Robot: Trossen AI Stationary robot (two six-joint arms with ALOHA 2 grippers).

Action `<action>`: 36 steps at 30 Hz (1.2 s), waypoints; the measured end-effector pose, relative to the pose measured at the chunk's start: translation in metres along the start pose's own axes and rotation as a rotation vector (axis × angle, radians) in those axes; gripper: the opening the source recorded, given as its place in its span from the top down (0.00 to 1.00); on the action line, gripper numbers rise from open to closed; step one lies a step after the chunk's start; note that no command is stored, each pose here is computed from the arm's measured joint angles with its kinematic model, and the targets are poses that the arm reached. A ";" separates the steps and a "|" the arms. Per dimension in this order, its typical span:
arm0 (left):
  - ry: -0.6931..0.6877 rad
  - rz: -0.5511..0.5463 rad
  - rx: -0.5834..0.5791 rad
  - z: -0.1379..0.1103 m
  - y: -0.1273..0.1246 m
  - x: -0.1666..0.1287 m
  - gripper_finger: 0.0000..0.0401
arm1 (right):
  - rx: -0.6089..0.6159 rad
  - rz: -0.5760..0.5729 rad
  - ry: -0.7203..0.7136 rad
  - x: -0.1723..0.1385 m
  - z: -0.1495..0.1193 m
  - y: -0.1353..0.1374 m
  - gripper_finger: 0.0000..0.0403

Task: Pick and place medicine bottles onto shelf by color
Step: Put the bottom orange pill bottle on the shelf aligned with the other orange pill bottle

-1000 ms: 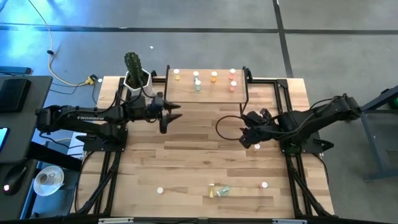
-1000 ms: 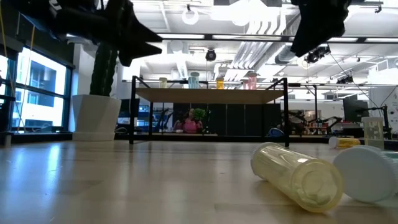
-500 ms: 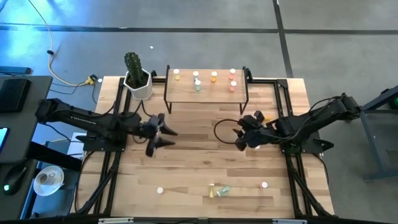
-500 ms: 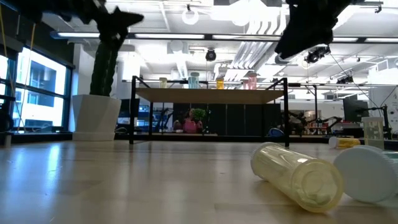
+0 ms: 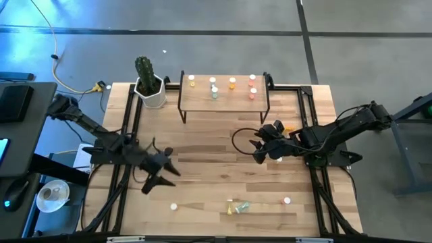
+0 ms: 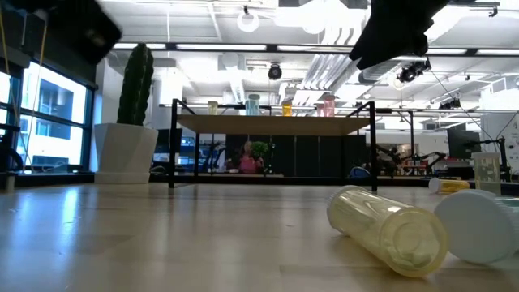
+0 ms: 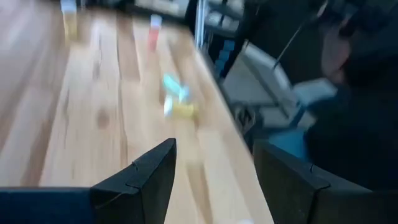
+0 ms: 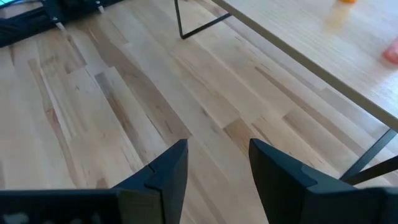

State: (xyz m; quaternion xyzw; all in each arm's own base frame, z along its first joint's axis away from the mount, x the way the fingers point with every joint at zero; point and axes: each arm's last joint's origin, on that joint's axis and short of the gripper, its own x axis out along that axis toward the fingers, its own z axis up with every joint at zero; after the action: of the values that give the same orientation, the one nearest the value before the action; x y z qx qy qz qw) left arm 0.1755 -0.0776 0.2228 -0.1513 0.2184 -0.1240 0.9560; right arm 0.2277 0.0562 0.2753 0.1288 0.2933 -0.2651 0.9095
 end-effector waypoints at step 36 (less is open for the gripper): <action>0.084 0.225 -0.147 -0.127 -0.081 0.039 0.49 | 0.067 0.077 -0.029 0.000 0.006 0.006 0.60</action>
State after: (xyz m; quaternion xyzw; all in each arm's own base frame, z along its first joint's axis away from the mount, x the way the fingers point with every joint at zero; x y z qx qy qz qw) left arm 0.1377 -0.1942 0.1269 -0.1901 0.2825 -0.0062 0.9402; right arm 0.2336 0.0590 0.2805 0.1667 0.2660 -0.2415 0.9182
